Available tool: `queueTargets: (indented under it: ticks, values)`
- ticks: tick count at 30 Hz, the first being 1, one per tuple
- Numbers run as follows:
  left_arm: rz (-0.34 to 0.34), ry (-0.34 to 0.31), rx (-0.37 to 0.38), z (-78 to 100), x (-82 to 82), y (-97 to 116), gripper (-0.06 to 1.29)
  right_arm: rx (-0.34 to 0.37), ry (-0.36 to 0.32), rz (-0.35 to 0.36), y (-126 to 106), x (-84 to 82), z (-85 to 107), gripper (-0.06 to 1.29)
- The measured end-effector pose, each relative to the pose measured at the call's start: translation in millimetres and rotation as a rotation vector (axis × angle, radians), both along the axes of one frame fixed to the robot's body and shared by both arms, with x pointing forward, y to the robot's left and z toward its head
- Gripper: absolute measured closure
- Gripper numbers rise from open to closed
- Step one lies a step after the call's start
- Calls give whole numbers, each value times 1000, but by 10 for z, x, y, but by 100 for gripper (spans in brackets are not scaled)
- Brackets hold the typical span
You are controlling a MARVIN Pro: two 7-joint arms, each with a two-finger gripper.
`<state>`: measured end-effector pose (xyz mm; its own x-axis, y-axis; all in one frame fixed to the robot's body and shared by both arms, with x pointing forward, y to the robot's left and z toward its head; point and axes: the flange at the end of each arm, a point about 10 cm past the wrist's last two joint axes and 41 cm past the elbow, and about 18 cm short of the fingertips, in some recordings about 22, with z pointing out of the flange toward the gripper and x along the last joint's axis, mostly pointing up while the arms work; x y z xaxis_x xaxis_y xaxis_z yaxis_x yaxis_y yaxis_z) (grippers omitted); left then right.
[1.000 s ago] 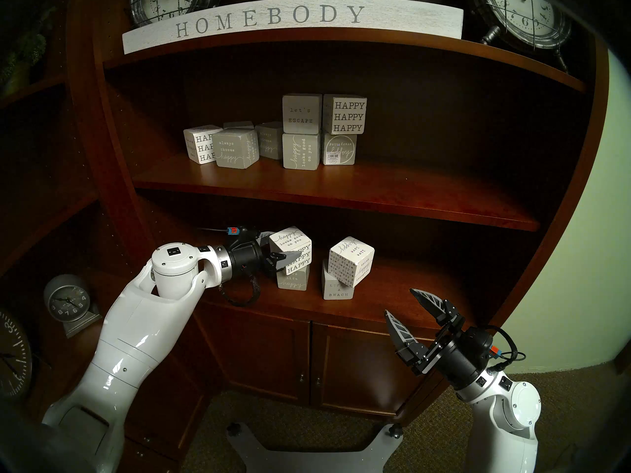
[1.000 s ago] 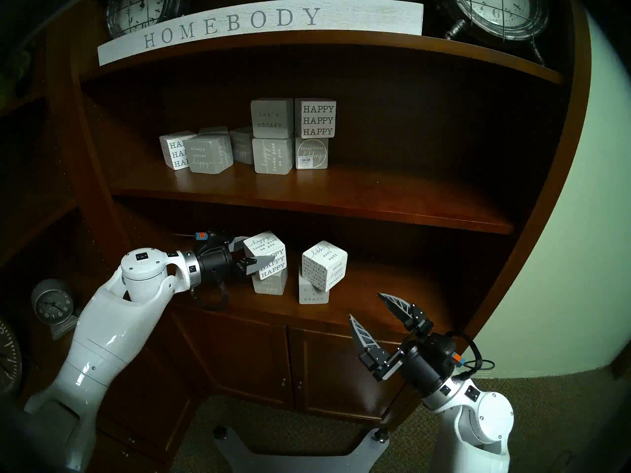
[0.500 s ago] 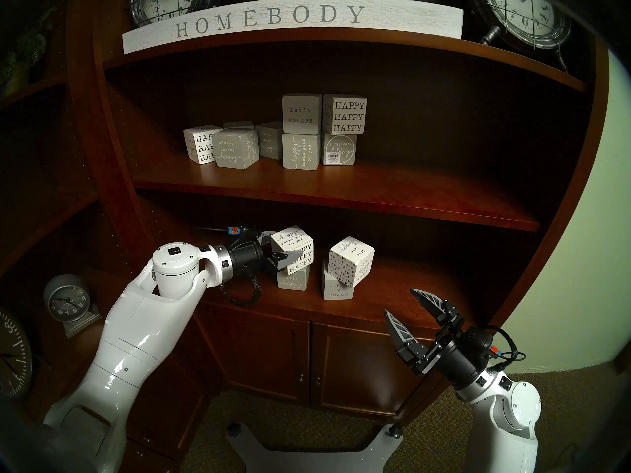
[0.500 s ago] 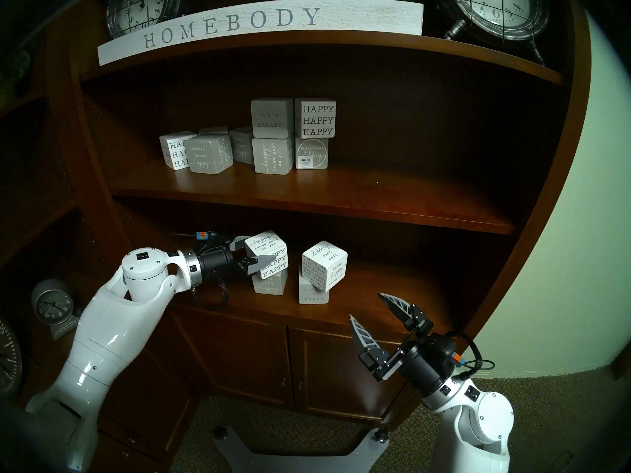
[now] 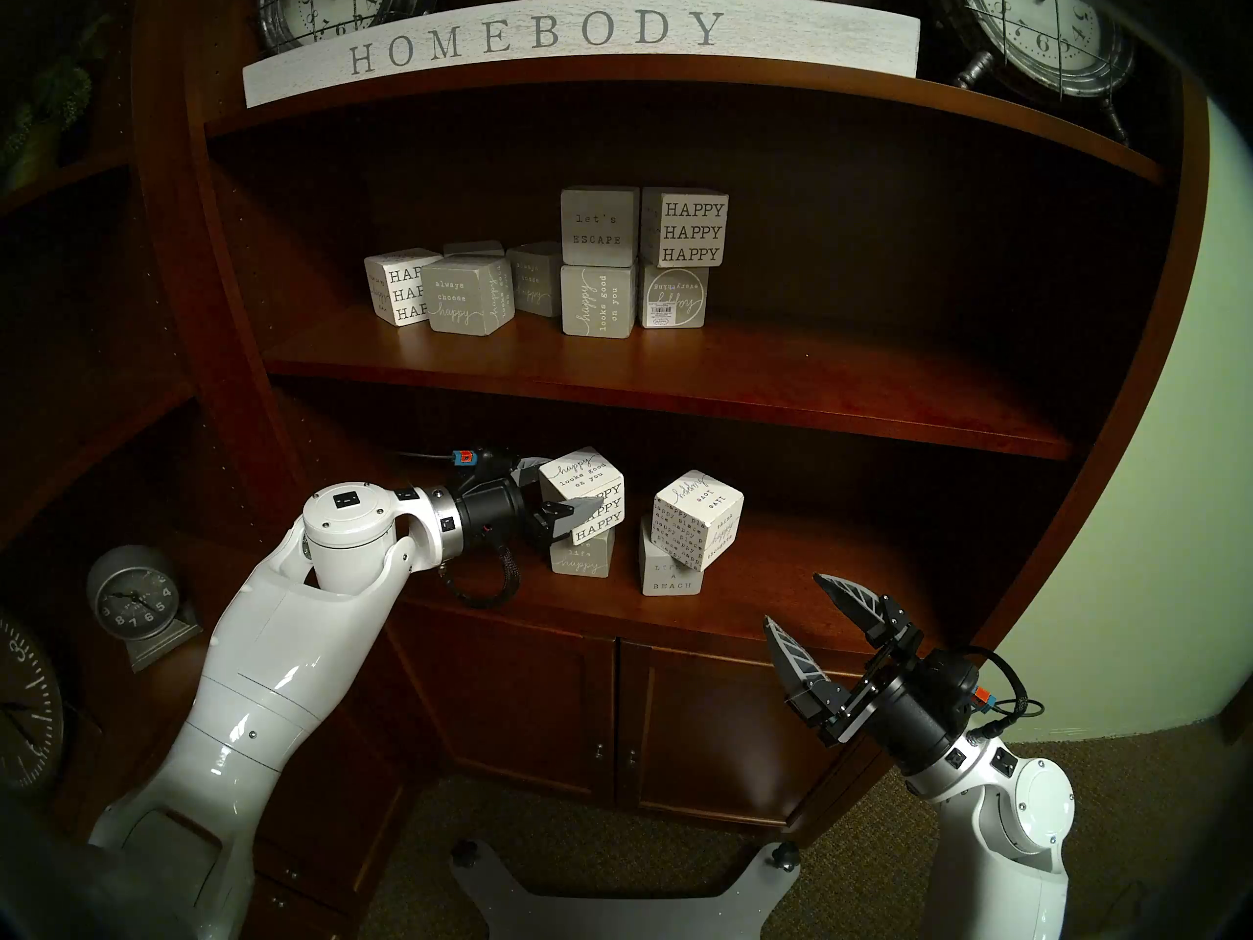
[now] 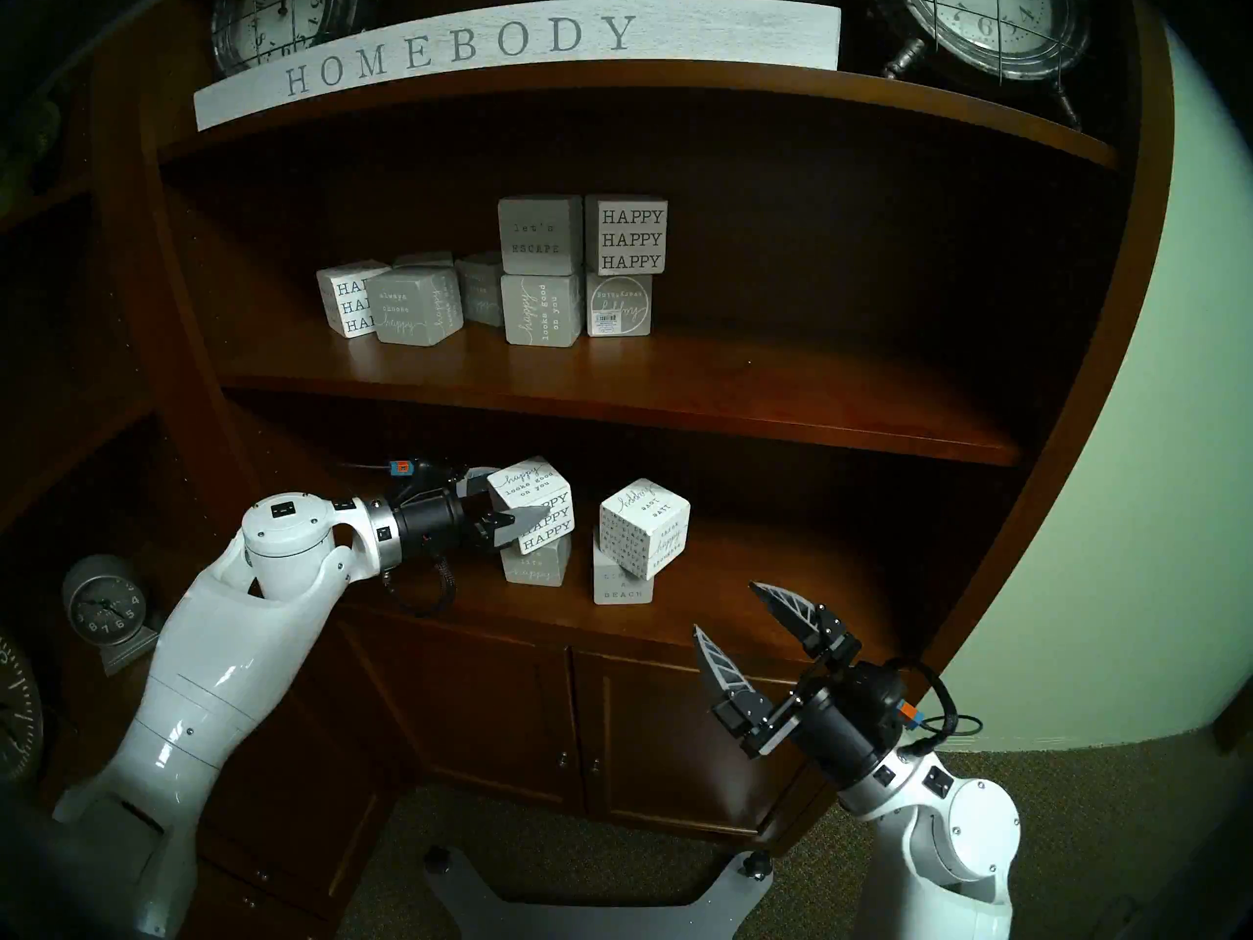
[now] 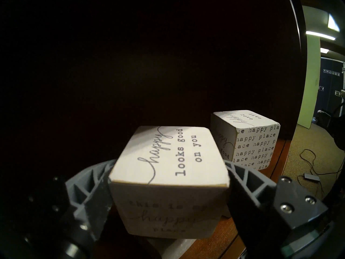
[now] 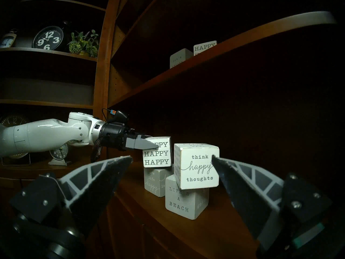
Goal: Stack four cubes vertically into two groups
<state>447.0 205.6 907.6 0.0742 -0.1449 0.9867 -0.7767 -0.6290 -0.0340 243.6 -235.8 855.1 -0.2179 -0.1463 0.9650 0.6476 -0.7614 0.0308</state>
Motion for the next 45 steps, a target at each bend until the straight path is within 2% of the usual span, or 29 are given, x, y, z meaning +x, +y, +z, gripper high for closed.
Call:
queueTargets:
  ticks: [15, 25, 32, 45]
  values:
    - [0, -2, -7, -3, 2, -12, 18, 0, 0, 0, 0, 0, 0, 3]
    - [-1, -9, -14, 19, 7, -21, 4, 0, 0, 0, 0, 0, 0, 3]
    - [16, -21, -16, 52, -13, -3, 4, 0, 0, 0, 0, 0, 0, 3]
    - [62, -50, -12, 119, -145, 134, 4, 0, 0, 0, 0, 0, 0, 3]
